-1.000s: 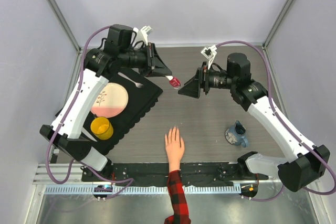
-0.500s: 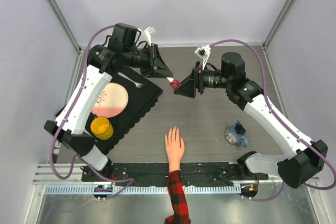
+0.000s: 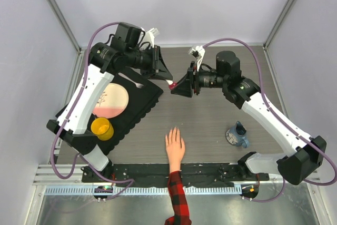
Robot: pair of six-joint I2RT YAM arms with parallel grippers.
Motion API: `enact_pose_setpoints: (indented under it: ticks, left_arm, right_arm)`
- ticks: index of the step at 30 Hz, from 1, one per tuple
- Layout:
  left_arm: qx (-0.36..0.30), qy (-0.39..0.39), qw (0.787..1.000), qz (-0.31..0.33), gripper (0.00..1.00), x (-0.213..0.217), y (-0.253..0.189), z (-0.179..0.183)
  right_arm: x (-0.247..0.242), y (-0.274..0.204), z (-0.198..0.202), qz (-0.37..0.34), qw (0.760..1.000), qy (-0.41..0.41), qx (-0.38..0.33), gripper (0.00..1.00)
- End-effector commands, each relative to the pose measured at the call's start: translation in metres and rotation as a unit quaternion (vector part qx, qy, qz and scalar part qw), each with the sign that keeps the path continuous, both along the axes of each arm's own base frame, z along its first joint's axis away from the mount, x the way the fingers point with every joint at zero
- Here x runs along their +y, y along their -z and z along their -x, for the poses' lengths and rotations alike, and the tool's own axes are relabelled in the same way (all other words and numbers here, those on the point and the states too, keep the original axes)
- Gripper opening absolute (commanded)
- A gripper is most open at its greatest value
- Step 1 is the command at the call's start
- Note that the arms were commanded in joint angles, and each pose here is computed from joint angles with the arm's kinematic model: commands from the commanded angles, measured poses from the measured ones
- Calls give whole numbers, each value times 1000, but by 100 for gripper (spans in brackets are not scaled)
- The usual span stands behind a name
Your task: Paint the nails
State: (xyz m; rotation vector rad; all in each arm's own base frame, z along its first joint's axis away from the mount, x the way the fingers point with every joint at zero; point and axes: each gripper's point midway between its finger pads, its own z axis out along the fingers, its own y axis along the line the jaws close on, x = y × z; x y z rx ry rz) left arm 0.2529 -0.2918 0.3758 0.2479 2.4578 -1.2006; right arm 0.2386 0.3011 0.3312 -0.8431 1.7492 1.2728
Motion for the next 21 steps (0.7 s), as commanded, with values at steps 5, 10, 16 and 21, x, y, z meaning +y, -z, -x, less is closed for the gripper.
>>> enact_pose_setpoints:
  ticks: [5, 10, 16, 21]
  left_arm:
    - [-16, 16, 999, -25, 0, 7, -3, 14]
    - [-16, 17, 999, -24, 0, 5, -3, 15]
    - [-16, 20, 999, -22, 0, 3, -4, 16]
    - [-15, 21, 999, -23, 0, 2, -3, 17]
  right_arm:
    - [1, -21, 5, 0, 998, -21, -57, 42]
    - [5, -22, 10, -1, 998, -31, -60, 41]
    - [10, -19, 13, 1, 997, -38, -60, 40]
    - [15, -18, 14, 3, 997, -39, -61, 38]
